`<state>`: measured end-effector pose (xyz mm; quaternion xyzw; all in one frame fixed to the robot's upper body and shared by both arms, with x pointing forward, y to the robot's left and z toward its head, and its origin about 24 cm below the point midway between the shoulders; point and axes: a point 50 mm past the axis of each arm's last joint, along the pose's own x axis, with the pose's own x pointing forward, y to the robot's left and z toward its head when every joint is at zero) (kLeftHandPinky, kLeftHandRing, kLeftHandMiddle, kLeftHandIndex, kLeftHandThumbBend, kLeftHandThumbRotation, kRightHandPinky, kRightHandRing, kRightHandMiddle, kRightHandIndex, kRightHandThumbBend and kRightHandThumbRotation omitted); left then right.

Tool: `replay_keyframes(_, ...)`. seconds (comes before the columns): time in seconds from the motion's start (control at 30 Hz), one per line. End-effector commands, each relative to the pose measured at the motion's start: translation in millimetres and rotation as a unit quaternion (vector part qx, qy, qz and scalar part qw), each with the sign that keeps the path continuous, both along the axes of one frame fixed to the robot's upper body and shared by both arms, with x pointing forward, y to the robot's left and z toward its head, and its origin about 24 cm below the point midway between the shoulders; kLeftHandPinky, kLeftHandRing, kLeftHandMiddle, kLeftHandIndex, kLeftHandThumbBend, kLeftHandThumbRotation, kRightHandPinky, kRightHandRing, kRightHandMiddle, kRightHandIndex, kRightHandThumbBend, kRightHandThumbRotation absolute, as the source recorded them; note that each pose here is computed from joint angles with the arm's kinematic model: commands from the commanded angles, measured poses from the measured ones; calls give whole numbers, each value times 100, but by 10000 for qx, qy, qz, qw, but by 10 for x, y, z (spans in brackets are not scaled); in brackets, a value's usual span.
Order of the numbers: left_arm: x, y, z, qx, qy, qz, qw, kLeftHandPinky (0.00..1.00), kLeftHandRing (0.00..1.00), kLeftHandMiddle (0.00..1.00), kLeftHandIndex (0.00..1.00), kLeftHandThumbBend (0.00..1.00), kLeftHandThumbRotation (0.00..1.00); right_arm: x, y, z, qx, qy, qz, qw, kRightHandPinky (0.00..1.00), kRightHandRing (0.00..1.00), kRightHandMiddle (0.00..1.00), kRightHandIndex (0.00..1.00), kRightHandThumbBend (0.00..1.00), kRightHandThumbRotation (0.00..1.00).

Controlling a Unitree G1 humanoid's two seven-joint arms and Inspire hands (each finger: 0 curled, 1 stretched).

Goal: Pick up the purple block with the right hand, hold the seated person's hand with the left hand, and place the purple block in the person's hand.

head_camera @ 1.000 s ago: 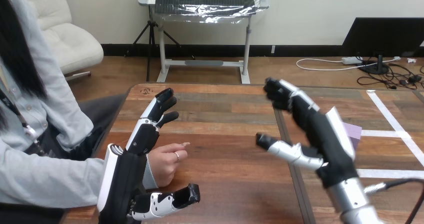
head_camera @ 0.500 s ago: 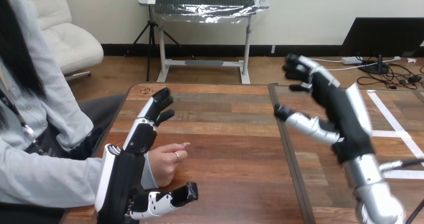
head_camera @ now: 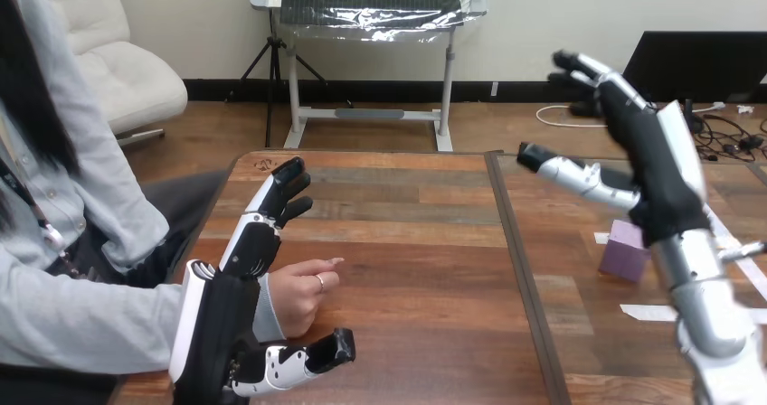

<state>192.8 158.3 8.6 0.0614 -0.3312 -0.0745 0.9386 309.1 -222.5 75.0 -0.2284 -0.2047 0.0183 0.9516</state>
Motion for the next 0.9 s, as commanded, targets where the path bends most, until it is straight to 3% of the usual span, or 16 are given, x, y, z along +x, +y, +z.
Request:
replay_keyframes(0.0,150,-26,134,-77,-352,-61,9993,85,91,93,91,100,61,174,-98,315,-227,-383,-189,9988,82,83,82,86,100,53)
replay_keyframes(0.13,152,-19,130,-75,-339,-54,9994,86,91,93,91,100,61,223,-156,378,-572,-359,-292,9973,81,83,82,86,100,52)
replay_keyframes(0.5,148,-12,135,-59,-341,-33,9994,86,91,93,91,100,63,375,-282,484,-869,1,-565,9946,80,84,81,85,100,45)
replay_keyframes(0.7,148,-18,145,-81,-364,-35,9993,86,91,93,91,100,63,464,-347,532,-1163,254,-694,9905,80,84,80,83,100,42)
replay_keyframes(0.87,144,-17,149,-97,-388,-22,9992,84,90,93,90,100,62,537,-406,561,-1489,531,-849,9838,77,81,79,82,100,41)
